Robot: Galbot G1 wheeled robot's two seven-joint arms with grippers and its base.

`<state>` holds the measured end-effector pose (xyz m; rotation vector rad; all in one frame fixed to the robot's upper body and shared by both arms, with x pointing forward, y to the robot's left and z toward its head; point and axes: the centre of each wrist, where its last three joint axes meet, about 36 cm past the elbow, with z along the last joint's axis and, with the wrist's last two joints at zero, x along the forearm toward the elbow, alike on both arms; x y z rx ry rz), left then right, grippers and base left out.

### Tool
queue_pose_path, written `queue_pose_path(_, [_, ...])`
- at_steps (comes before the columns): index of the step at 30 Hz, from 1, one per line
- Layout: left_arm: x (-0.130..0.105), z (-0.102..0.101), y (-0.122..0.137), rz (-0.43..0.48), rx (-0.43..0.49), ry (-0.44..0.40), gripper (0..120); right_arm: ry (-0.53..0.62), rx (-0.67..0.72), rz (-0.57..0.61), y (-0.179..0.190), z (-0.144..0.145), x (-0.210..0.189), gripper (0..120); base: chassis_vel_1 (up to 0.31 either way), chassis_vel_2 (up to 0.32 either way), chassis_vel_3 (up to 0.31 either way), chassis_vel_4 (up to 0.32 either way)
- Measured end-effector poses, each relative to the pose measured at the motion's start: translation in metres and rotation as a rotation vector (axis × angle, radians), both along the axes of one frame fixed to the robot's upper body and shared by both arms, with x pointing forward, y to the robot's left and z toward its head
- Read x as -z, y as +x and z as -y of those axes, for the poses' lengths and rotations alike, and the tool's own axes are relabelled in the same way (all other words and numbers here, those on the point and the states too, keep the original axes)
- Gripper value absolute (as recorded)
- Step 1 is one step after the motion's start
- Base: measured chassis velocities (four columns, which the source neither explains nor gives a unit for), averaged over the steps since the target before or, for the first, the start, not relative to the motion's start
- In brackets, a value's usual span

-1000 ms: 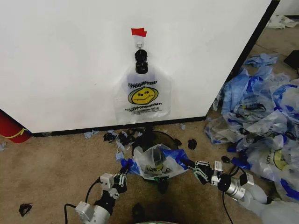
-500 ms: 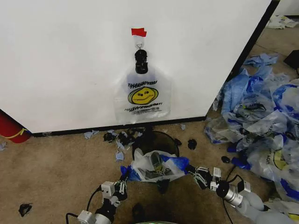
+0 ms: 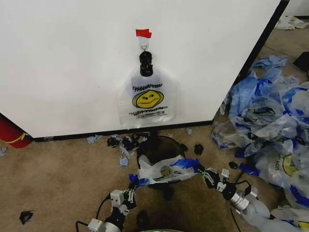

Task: Pick up the garbage bag from the wall and place it over the trash bin.

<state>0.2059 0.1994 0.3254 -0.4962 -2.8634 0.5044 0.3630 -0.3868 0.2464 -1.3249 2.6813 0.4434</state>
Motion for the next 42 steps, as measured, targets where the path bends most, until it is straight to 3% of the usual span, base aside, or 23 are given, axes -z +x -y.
queue_pose_path(9, [0.000, -0.004, -0.001, -0.003, 0.002, 0.017, 0, -0.002, 0.008, 0.000, 0.001, -0.001, 0.000, 0, 0.000, 0.000, 0.000, 0.000])
queue_pose_path(21, [0.023, -0.007, 0.029, -0.005, -0.026, 0.058, 0, -0.066, 0.049, 0.000, 0.012, 0.001, -0.009, 0, 0.000, 0.000, 0.000, 0.000])
queue_pose_path(30, [0.015, -0.004, 0.019, -0.014, -0.019, 0.032, 0, -0.045, 0.069, -0.030, 0.008, 0.002, -0.015, 0, 0.000, 0.000, 0.000, 0.000])
queue_pose_path(42, [0.025, -0.003, 0.040, -0.038, -0.031, 0.011, 0, -0.057, 0.086, -0.077, 0.020, 0.011, -0.012, 0, 0.000, 0.000, 0.000, 0.000])
